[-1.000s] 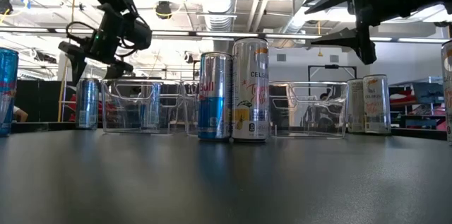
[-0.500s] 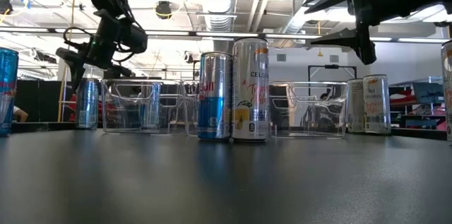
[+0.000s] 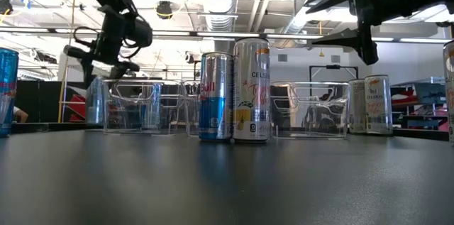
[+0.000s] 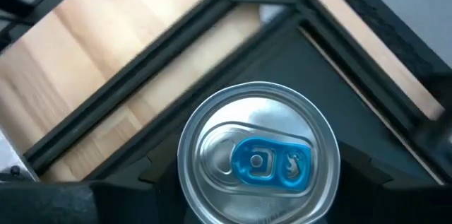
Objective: Sort soda cans
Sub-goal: Put the top blue soda can into the left transparent bin
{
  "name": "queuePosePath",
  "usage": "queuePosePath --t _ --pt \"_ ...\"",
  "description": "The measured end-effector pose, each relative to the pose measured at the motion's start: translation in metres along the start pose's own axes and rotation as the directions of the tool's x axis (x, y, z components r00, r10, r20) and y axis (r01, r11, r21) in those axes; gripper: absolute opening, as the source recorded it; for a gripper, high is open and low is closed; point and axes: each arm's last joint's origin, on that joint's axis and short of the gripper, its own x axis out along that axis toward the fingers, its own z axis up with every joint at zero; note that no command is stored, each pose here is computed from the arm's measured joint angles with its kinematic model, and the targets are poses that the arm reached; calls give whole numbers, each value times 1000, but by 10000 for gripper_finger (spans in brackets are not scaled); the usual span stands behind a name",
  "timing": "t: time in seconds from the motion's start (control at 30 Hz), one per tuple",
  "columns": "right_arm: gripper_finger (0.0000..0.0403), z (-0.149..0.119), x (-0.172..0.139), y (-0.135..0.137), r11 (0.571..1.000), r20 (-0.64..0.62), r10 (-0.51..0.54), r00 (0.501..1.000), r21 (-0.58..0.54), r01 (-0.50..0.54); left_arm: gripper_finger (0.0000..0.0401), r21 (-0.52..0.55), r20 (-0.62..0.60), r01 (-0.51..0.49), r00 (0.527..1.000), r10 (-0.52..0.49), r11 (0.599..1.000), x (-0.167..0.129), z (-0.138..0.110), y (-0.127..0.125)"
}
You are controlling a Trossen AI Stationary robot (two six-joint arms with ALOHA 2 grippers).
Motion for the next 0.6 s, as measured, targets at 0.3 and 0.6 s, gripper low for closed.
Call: queuePosePath --t 0.3,0.6 --pt "270 3 1 0 1000 17 3 1000 15 -3 233 256 32 139 988 -152 957 -43 15 -15" --pt "270 5 1 4 998 43 37 998 41 -39 233 527 96 258 929 -358 810 -110 44 -23"
